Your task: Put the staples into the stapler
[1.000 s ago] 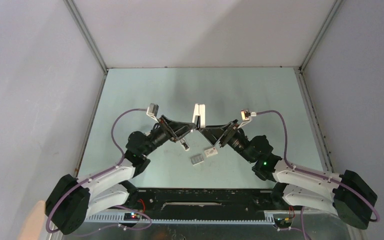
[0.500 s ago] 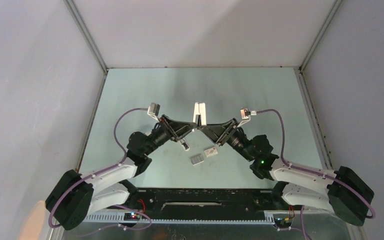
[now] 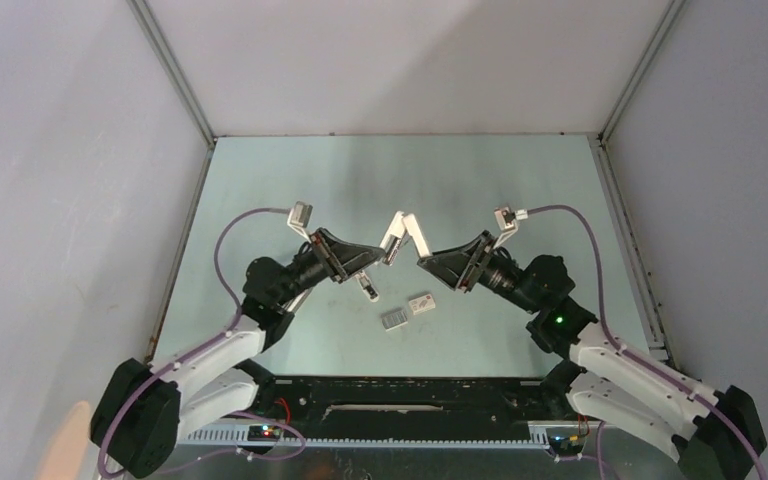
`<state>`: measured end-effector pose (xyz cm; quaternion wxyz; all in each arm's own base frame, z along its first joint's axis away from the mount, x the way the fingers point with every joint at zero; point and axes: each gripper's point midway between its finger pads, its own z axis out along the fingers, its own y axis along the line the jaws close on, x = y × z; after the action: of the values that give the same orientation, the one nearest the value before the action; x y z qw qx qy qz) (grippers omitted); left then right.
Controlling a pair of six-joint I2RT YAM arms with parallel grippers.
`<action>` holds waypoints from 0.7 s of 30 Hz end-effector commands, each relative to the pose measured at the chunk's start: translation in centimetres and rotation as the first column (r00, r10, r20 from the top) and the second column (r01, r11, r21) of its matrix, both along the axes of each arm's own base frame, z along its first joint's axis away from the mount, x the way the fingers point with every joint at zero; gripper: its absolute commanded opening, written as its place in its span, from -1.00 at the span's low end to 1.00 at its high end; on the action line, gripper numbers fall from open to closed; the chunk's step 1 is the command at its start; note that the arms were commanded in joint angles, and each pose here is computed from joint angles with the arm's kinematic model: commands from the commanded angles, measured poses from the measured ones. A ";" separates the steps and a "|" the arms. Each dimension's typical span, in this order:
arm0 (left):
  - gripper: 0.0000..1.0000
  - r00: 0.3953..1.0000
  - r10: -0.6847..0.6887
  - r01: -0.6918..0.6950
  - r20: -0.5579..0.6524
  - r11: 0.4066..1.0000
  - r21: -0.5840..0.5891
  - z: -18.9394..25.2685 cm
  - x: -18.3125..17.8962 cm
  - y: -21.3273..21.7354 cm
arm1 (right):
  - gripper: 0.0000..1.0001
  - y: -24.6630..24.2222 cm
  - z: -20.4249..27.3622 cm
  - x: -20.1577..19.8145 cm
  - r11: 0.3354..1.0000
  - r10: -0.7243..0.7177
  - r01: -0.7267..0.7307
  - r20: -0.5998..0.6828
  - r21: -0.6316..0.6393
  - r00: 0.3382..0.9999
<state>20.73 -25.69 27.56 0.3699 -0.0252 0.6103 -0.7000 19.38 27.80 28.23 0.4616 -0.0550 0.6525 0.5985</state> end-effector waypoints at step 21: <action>-1.00 0.984 -0.060 -0.039 0.165 0.841 0.539 -5.0 -1.5 0.3 | -1.00 -7.7 6.3 0.2 0.958 0.156 -0.146 0.020 -0.247 0.988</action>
<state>18.67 -25.47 21.18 0.3758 0.1332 0.7567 -0.5181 20.01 20.20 34.14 0.4240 -0.1568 0.6991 0.5539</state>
